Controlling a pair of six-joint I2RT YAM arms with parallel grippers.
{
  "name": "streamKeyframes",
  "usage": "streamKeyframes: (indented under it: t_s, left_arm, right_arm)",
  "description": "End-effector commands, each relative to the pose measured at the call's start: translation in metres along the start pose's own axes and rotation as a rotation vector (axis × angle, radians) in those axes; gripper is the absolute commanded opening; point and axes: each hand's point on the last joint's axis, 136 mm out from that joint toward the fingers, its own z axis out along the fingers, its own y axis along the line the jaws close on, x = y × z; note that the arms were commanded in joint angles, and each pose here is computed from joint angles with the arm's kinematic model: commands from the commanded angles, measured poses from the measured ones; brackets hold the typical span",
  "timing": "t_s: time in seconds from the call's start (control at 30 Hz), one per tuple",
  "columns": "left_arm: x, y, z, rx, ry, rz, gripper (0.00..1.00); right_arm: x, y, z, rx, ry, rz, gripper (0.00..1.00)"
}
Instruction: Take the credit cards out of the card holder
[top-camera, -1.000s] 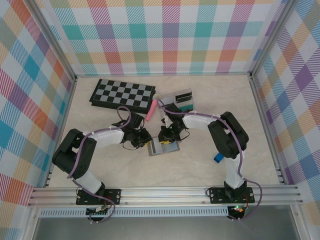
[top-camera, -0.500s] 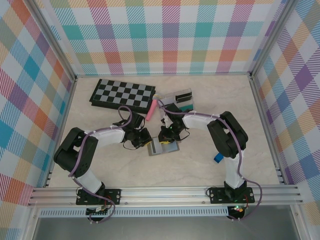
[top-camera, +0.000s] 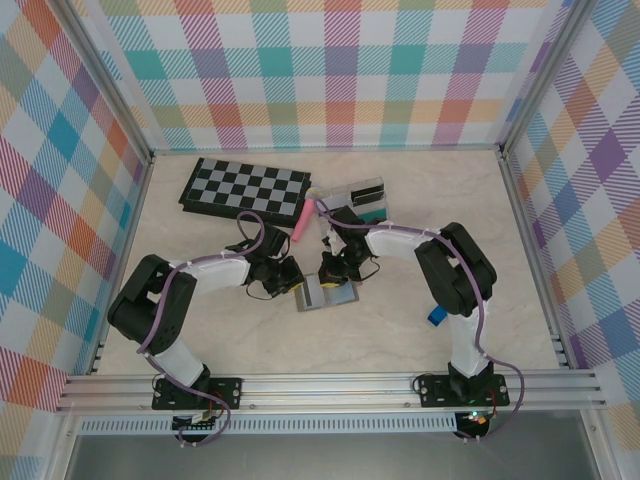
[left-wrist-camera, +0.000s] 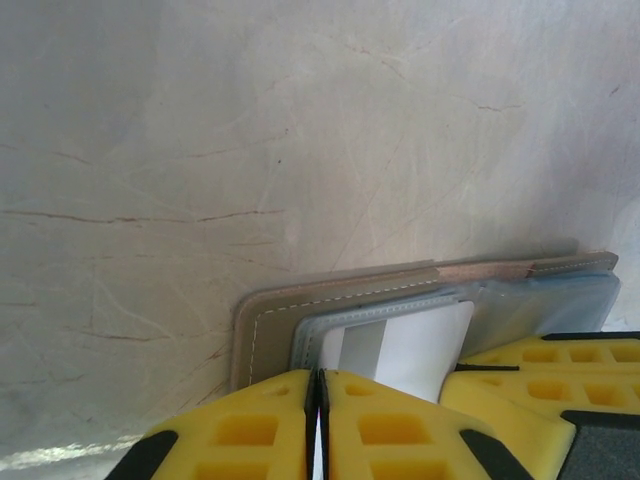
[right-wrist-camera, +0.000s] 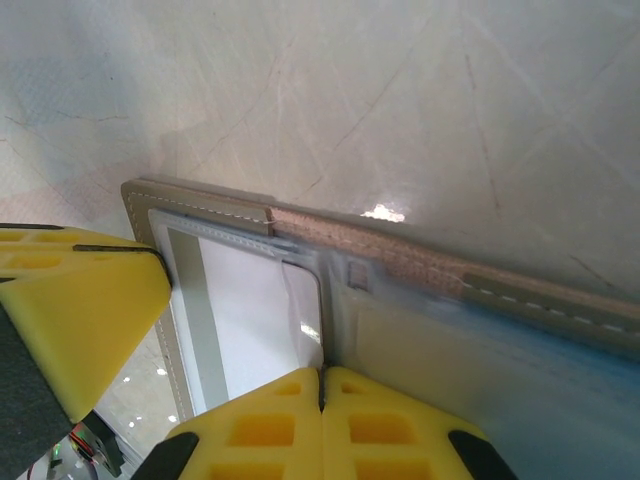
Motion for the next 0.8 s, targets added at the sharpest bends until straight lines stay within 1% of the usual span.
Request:
streamKeyframes:
  t_s: [0.0, 0.13, 0.17, 0.33, 0.47, 0.53, 0.63, 0.7, 0.77]
  left_arm:
    - [0.006, 0.012, -0.001, -0.069, 0.016, 0.017, 0.13]
    - [0.005, 0.009, -0.003, -0.062, 0.009, 0.028, 0.14]
    - [0.009, 0.015, -0.003, -0.088, 0.025, 0.021, 0.14]
    - [0.008, 0.014, -0.005, -0.086, 0.021, 0.028, 0.13]
    - [0.005, 0.011, -0.013, -0.084, -0.001, 0.048, 0.13]
    - [0.004, 0.003, -0.019, -0.055, -0.012, 0.063, 0.13]
    - [0.005, -0.015, -0.023, 0.029, -0.002, 0.083, 0.13]
    - [0.007, -0.030, -0.024, 0.098, 0.007, 0.096, 0.13]
    - [0.009, -0.036, -0.023, 0.124, 0.018, 0.098, 0.13]
  right_arm:
    - [-0.006, 0.003, -0.014, 0.004, -0.060, -0.040, 0.05]
    - [-0.007, 0.001, -0.018, 0.011, -0.078, -0.040, 0.04]
    - [-0.007, 0.001, -0.019, 0.012, -0.081, -0.041, 0.04]
    - [-0.007, -0.006, -0.018, 0.041, -0.088, -0.024, 0.04]
    - [-0.006, -0.009, -0.019, 0.053, -0.086, -0.019, 0.05]
    - [-0.005, -0.008, -0.018, 0.045, -0.079, -0.021, 0.07]
    - [-0.004, -0.004, -0.016, 0.025, -0.059, -0.031, 0.10]
    - [-0.004, -0.002, -0.015, 0.018, -0.051, -0.043, 0.10]
    - [-0.005, -0.002, -0.015, 0.019, -0.049, -0.052, 0.09]
